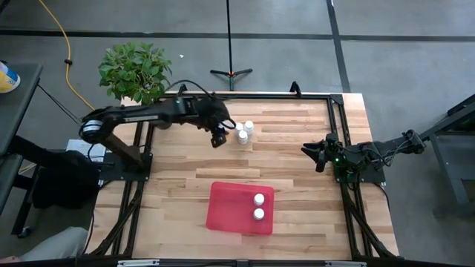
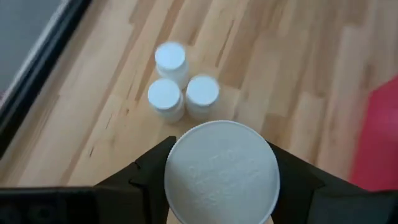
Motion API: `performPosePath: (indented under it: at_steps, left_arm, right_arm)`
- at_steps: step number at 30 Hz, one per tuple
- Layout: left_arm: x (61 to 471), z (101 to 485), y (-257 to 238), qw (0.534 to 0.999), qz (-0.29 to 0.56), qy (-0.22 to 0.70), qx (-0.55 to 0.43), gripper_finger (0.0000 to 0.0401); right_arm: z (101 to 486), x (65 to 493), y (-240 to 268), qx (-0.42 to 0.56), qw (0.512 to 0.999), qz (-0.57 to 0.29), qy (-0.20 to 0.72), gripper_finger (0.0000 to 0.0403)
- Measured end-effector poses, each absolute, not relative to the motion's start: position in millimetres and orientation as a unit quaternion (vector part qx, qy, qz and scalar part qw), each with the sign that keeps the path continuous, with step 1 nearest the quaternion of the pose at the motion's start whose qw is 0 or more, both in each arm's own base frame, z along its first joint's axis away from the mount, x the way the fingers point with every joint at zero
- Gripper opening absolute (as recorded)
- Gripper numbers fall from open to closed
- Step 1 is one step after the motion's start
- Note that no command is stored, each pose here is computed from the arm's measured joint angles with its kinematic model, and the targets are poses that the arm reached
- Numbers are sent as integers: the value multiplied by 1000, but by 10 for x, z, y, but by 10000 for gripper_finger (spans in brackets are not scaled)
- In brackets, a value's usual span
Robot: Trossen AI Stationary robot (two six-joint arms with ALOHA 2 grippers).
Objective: Pick and place pill bottles into a basket
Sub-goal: Put the orange pill bottle into the red bin
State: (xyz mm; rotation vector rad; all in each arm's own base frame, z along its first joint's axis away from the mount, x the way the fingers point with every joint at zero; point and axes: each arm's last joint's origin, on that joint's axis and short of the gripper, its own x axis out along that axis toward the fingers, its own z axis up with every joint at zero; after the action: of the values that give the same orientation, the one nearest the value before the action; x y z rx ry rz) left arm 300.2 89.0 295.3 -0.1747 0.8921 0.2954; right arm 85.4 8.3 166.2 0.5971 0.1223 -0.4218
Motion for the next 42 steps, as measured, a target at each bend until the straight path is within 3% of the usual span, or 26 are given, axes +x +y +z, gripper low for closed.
performPosePath:
  at_steps: [13, 30, 42]
  left_arm:
    - [2743, 3395, 527, 926, 47, 355, -120, 243]
    - [2854, 3399, -377, 930, -57, 348, -102, 235]
    - [3201, 3042, -846, 925, -72, 362, -95, 252]
  right_arm:
    - [1663, 852, 79, 290, 932, -211, 58, 140]
    - [1663, 849, 73, 292, 929, -222, 53, 140]
    - [1657, 856, 84, 296, 930, -207, 63, 140]
